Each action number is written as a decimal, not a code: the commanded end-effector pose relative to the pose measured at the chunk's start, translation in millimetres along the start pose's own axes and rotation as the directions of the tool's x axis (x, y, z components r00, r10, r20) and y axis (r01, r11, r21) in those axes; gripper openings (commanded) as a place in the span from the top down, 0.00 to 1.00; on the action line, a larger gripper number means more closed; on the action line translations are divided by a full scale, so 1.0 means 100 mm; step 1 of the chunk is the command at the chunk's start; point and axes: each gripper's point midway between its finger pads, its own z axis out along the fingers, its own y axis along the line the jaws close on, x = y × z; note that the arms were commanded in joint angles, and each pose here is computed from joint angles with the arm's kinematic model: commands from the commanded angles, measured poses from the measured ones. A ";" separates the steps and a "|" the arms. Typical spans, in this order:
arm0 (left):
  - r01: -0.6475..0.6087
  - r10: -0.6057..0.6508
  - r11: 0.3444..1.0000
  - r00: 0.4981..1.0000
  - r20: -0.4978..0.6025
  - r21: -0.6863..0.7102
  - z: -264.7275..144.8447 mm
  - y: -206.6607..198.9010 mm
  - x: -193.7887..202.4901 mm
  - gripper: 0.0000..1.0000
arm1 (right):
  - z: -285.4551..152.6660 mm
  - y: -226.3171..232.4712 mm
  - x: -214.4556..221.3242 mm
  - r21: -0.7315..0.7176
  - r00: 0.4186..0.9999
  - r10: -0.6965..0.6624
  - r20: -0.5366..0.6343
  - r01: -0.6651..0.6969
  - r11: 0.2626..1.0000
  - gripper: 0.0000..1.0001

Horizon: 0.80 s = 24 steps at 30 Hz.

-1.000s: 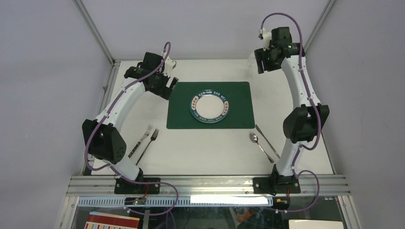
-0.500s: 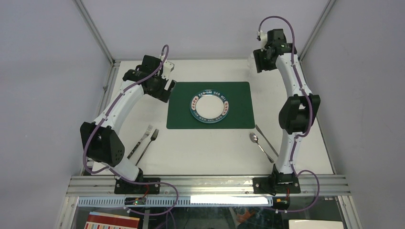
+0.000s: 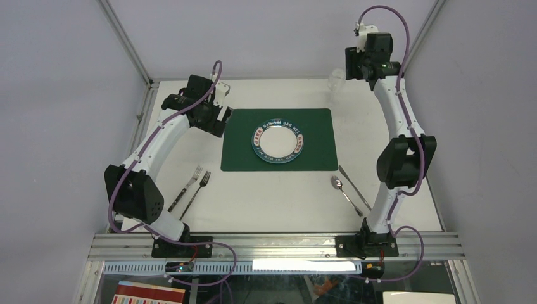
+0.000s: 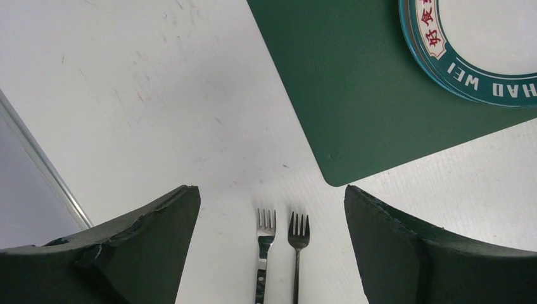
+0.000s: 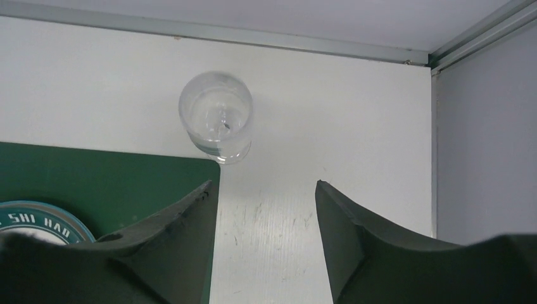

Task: Set the dinner table for one person
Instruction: Pick up the cup at the center of the board.

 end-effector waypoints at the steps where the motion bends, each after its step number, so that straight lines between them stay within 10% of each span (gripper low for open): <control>1: 0.027 -0.026 1.000 0.997 0.076 -0.002 -0.13 0.02 -0.15 0.12 | -0.06 -0.16 -0.49 0.046 0.989 0.034 0.144 -0.041 0.998 0.39; 24: 0.037 -0.036 0.999 0.998 0.055 -0.019 -0.05 0.05 -0.10 0.13 | 0.39 -0.09 -0.57 0.008 0.981 0.056 0.184 -0.058 0.998 0.42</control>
